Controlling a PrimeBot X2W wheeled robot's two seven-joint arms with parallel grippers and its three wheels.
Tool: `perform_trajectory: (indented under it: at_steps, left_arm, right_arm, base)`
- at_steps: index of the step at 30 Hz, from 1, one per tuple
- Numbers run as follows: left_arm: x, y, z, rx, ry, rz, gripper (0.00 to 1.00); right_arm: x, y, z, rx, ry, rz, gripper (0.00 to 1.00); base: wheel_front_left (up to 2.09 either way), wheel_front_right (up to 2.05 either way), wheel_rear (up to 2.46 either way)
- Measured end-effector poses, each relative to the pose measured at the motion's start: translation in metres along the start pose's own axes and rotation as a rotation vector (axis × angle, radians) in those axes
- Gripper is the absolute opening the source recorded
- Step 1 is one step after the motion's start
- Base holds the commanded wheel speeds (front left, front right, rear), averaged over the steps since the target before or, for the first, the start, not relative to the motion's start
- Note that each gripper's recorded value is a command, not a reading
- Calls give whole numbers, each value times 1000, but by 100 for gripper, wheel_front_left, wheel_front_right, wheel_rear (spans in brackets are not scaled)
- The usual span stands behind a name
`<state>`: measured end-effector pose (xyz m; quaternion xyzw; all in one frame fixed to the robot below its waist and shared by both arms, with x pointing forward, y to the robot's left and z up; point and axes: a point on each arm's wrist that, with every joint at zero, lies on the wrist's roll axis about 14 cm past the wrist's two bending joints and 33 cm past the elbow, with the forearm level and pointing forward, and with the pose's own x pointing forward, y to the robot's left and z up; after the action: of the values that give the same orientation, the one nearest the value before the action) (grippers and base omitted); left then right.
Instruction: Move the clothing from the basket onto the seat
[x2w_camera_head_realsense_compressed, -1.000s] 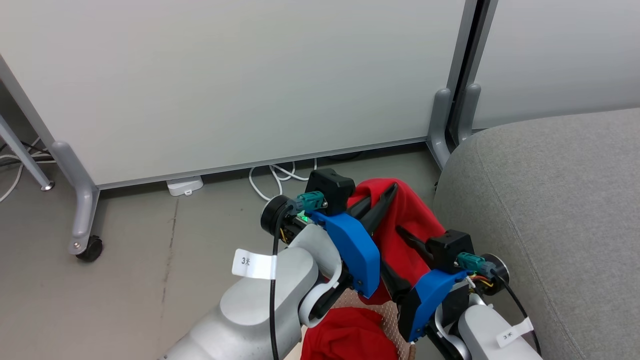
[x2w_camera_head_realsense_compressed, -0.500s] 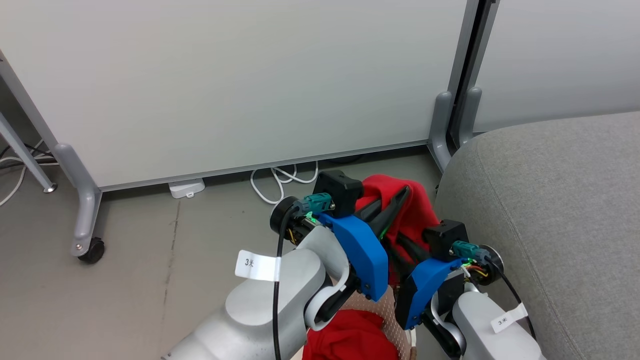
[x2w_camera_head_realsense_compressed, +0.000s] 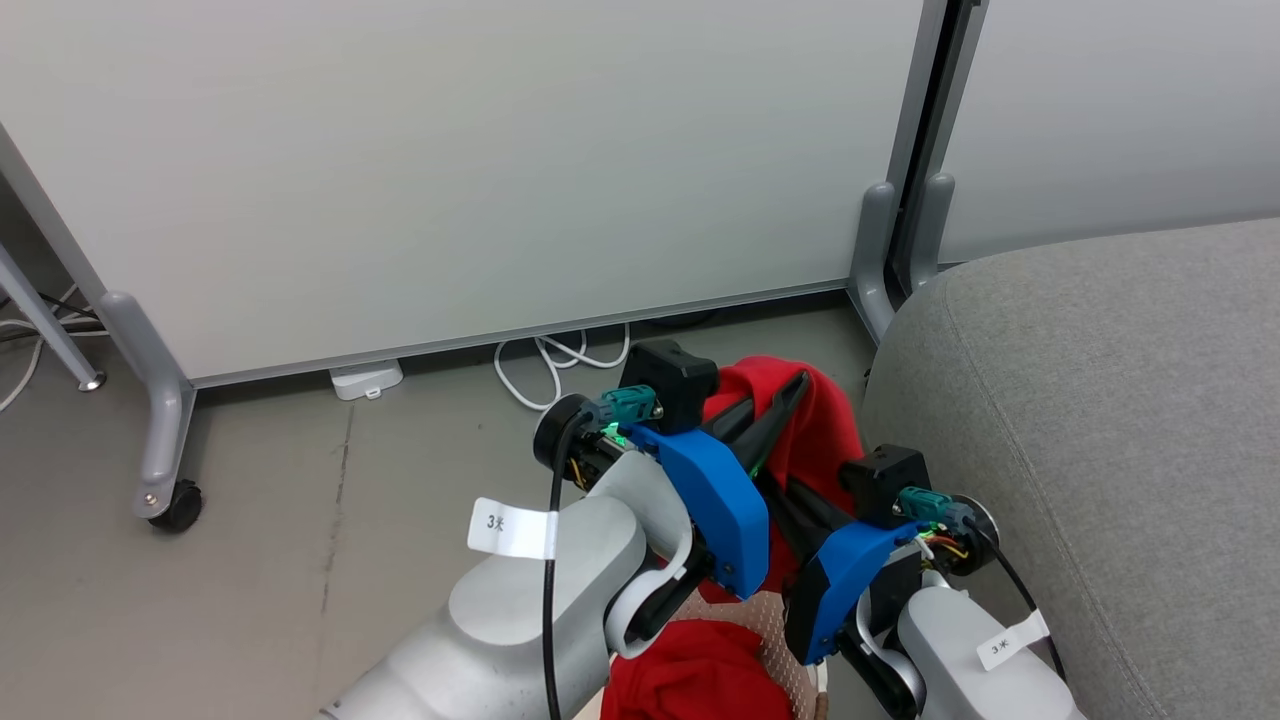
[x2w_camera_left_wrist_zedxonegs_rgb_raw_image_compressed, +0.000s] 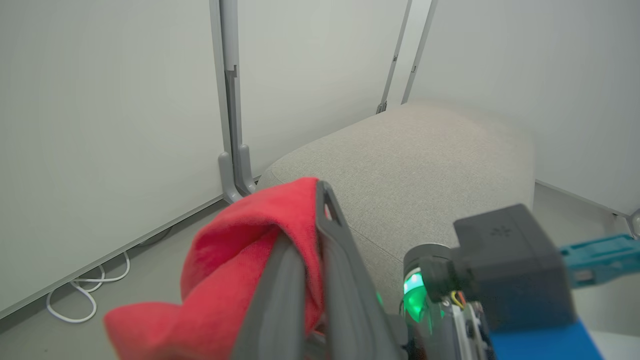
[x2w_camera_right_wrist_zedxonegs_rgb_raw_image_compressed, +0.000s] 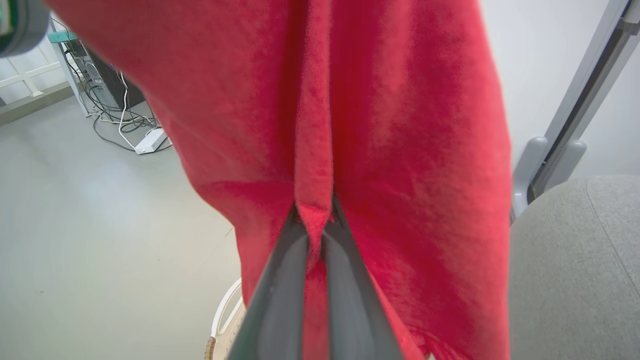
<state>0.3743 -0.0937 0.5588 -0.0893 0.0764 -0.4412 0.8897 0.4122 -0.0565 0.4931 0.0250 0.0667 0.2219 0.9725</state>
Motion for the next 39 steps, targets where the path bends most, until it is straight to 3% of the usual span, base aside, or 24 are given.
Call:
perform_trajectory:
  at_steps: [30, 31, 32, 39]
  left_arm:
    - [3, 6, -3, 0, 4, 15, 0]
    - [3, 6, -4, 0, 6, 14, 81]
    - [3, 6, -4, 3, 5, 15, 100]
    - [3, 6, -3, 36, -16, 8, 100]
  right_arm:
    - [-4, -5, -1, -8, -4, -15, 0]
    - [-4, -5, -1, -9, -5, -15, 0]
    - [-4, -6, -1, -9, -6, -16, 0]
    - [-4, -7, 2, -12, -14, -21, 0]
  base:
    - [0, 0, 0]
    - [0, 0, 0]
    - [0, 0, 0]
    - [0, 0, 0]
